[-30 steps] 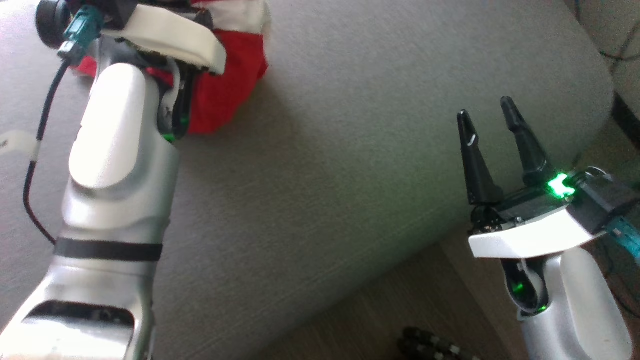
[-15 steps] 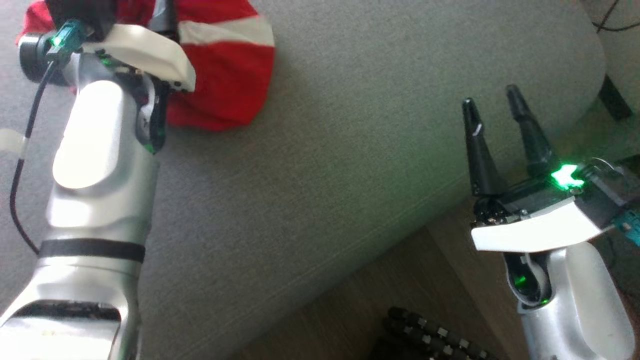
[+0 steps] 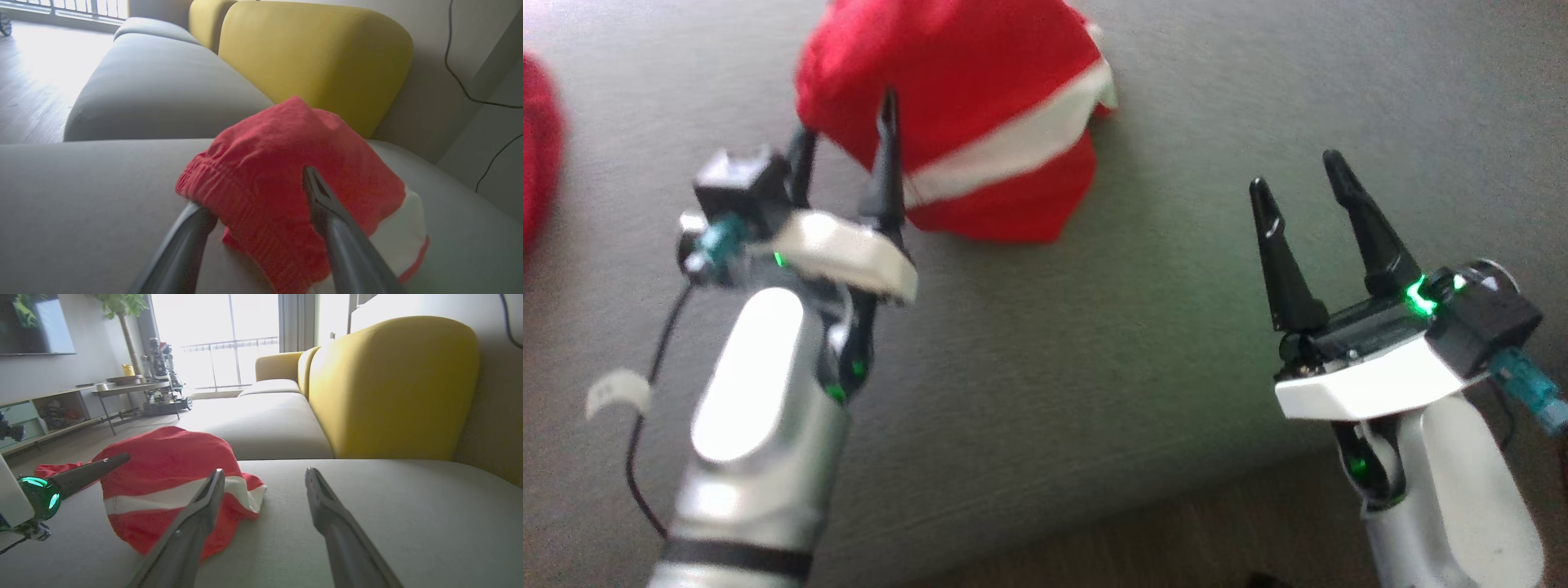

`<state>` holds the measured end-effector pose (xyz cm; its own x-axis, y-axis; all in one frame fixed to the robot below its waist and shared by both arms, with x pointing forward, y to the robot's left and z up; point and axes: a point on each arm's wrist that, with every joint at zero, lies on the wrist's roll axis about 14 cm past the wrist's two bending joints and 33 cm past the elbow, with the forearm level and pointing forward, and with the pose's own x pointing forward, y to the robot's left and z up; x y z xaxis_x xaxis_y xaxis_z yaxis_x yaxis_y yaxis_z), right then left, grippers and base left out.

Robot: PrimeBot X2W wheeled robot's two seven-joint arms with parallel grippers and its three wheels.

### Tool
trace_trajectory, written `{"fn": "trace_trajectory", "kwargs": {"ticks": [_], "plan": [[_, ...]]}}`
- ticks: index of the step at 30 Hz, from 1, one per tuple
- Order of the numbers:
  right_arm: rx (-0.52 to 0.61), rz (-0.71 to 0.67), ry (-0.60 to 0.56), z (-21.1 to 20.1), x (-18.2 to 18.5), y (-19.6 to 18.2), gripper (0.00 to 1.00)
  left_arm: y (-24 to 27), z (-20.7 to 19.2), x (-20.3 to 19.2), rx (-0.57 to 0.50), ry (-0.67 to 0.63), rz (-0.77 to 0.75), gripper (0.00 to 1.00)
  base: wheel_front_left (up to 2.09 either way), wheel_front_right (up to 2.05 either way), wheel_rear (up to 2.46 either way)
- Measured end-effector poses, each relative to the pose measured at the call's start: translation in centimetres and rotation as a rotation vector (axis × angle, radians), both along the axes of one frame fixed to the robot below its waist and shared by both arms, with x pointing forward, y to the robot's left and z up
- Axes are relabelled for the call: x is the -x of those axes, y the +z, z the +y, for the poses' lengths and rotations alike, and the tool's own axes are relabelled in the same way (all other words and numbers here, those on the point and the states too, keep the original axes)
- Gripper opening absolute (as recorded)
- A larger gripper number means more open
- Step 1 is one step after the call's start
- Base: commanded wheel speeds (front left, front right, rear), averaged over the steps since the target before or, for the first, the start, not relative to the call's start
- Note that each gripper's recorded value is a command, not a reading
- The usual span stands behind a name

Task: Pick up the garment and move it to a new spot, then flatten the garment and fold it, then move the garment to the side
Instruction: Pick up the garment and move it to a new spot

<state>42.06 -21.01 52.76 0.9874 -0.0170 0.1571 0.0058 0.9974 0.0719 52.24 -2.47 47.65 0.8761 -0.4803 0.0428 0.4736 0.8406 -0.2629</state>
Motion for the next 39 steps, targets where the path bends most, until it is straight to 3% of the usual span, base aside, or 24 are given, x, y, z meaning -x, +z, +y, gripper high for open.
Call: {"fn": "trace_trajectory", "kwargs": {"ticks": [8,16,32,39], "plan": [[-0.029,-0.017,0.148,5.3,0.2,0.5,1.00,1.6,7.4,5.4,0.021,0.192,0.007,1.00,0.00,0.00,0.00],[-0.038,-0.075,0.211,7.5,1.2,2.6,1.00,-2.0,11.2,11.8,-0.003,0.291,0.137,1.00,0.00,0.00,0.00],[-0.017,-0.037,0.152,5.6,4.9,1.5,1.00,2.1,16.1,17.4,0.023,0.460,0.015,1.00,0.00,0.00,0.00],[-0.002,-0.015,0.142,5.4,6.2,0.7,1.00,3.5,16.9,19.1,-0.045,0.489,-0.051,1.00,0.00,0.00,0.00]]}}
